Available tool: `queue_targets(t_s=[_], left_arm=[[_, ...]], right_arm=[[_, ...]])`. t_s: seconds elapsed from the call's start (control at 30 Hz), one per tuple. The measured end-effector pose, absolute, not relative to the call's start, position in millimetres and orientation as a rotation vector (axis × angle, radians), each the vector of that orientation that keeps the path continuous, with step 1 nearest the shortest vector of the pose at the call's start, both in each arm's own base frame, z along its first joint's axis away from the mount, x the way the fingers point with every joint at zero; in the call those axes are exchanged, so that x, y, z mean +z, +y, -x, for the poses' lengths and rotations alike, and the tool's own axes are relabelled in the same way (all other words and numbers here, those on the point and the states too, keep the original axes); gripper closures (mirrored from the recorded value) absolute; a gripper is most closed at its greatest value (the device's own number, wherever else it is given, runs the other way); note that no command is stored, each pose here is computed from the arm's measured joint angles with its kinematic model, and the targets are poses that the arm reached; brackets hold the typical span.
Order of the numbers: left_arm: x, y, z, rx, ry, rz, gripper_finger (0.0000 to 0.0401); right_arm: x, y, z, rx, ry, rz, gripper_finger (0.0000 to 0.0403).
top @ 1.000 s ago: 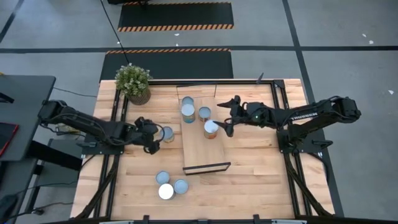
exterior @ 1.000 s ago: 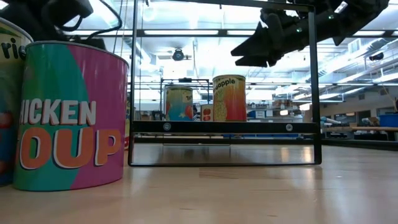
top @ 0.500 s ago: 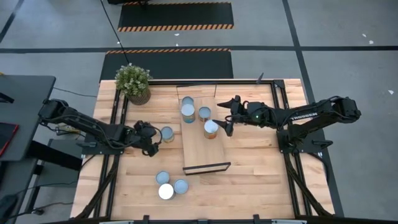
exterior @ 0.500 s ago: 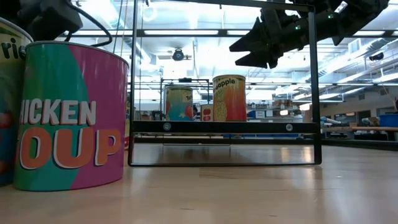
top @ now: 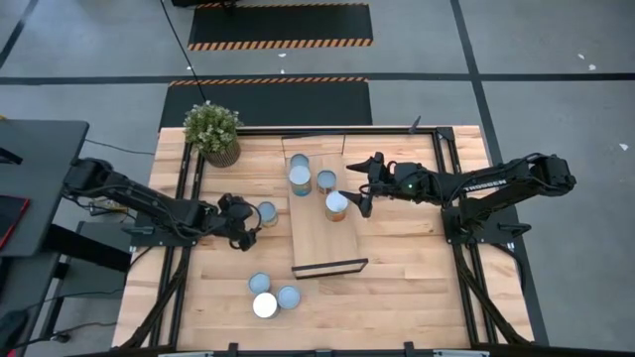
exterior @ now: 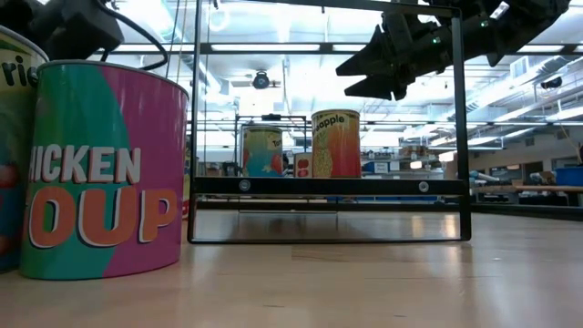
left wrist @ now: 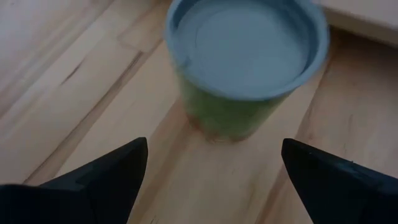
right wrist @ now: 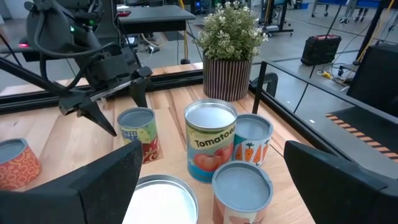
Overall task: Pick and place cans onto a shelf
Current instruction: Put the canned meatball sauce on the shelf
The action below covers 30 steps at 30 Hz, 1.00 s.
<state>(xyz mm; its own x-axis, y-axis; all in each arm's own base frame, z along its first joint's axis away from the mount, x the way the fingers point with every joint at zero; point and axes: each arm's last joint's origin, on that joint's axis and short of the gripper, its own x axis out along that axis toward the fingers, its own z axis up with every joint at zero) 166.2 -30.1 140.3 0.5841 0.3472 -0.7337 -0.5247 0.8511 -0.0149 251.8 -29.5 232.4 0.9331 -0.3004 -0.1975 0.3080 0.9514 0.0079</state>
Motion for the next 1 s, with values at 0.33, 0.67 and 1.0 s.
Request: queue_targets(t_s=[0.33,0.67,1.0], left_arm=[[140.0,-38.3,-179.6,0.351,0.842,0.333,0.0025],[180.6,-77.1,-189.7,-0.007,0.868,0.373,0.0025],[244.0,-149.2,-183.8,-0.029,0.739,0.324,0.0025]], right_arm=[[231.6,-29.5,-251.7,-0.311,0.205,-0.031,0.0004],[231.1,-29.1,-251.7,-0.296,0.214,-0.011,0.0004],[231.2,-23.2,-252.6,-0.221,0.212,-0.016,0.0004]])
